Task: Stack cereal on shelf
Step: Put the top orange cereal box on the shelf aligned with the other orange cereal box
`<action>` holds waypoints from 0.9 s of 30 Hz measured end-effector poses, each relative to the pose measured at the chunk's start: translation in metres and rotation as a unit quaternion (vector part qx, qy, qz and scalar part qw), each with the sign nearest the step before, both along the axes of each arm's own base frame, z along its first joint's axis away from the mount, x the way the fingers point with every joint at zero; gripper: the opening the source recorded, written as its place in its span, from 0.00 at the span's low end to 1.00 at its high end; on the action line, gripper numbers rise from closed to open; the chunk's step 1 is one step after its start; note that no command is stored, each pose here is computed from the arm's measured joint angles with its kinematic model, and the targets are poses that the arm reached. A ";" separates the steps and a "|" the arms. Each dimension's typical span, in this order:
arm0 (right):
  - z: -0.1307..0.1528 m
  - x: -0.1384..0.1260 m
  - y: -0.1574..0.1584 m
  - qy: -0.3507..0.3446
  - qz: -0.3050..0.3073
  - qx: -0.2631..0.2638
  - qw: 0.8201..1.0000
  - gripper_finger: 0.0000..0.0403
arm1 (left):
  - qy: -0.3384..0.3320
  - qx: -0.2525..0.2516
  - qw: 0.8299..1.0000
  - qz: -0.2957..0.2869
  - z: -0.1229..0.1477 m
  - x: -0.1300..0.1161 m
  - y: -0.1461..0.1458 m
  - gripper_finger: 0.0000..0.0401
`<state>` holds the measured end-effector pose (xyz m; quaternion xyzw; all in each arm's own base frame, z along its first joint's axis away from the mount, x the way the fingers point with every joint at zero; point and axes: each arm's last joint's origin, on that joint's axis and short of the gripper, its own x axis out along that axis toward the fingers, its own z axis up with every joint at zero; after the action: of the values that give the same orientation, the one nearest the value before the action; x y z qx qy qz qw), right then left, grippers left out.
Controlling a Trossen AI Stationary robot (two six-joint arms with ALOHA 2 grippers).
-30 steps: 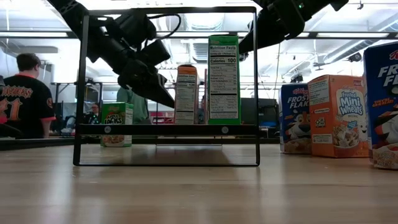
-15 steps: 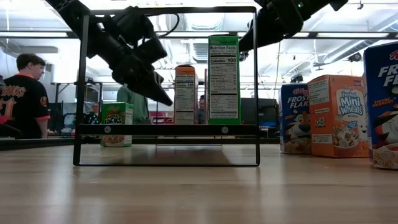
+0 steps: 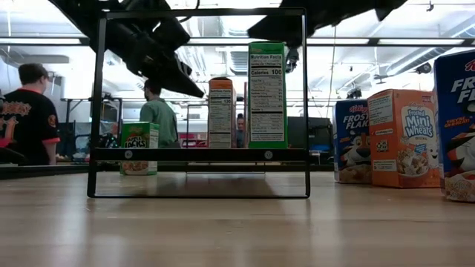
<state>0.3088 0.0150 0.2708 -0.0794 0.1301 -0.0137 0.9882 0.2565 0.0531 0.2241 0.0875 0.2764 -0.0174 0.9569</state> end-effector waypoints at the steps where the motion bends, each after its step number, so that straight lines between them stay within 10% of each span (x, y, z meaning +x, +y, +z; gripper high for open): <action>1: -0.002 0.003 0.000 -0.004 -0.002 0.006 1.000 0.02 | 0.004 0.002 1.000 -0.002 0.000 -0.001 0.000 0.00; 27: -0.019 0.073 -0.008 0.149 -0.039 0.045 0.987 0.02 | 0.026 0.027 0.999 -0.021 -0.003 -0.004 -0.001 0.00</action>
<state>0.3822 0.0067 0.2516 -0.0307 0.2795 -0.0345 0.9590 0.2523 0.0522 0.2214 0.1188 0.2994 -0.0324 0.9461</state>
